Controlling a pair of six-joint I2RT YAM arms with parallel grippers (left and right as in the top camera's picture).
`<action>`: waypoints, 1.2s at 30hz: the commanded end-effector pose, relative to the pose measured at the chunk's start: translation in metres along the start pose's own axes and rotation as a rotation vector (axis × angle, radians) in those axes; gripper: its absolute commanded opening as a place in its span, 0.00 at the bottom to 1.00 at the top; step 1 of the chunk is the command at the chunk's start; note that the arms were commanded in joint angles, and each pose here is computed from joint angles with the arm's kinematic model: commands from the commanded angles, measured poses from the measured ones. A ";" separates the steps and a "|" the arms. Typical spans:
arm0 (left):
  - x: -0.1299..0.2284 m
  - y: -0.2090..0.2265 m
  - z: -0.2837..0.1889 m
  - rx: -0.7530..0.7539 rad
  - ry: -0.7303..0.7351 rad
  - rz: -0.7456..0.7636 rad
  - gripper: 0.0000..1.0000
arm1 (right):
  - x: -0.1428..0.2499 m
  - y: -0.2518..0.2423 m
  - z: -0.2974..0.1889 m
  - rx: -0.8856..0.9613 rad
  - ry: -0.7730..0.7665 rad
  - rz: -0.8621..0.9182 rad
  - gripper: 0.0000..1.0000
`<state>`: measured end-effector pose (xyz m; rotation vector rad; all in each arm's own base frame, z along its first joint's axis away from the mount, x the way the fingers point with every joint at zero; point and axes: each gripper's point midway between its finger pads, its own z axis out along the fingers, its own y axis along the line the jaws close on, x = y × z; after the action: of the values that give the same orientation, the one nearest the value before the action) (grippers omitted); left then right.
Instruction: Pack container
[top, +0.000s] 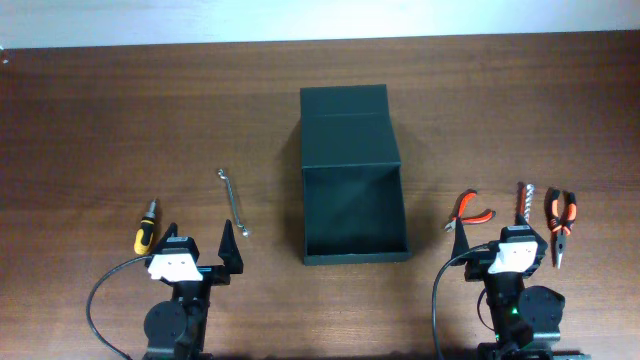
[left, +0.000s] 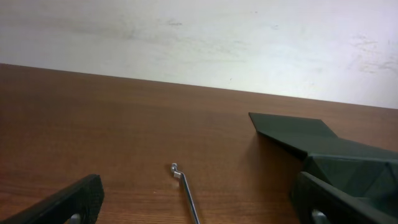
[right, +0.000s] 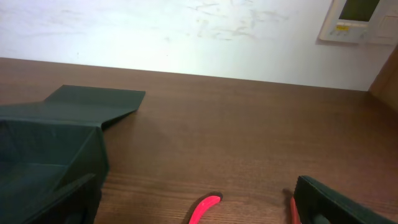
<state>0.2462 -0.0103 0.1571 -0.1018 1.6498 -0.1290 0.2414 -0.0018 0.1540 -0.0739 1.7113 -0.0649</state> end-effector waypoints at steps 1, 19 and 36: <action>-0.001 0.001 -0.001 -0.009 -0.010 -0.009 0.99 | 0.002 0.002 0.000 -0.008 0.000 -0.008 0.99; -0.001 0.001 -0.001 -0.009 -0.010 -0.009 0.99 | 0.002 0.002 0.000 -0.008 0.000 -0.007 0.99; -0.004 0.001 -0.001 -0.005 -0.022 -0.053 0.99 | 0.001 0.002 0.000 -0.007 0.000 0.107 0.99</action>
<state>0.2462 -0.0103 0.1573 -0.1049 1.6489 -0.1319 0.2414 -0.0018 0.1540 -0.0478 1.7120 -0.0422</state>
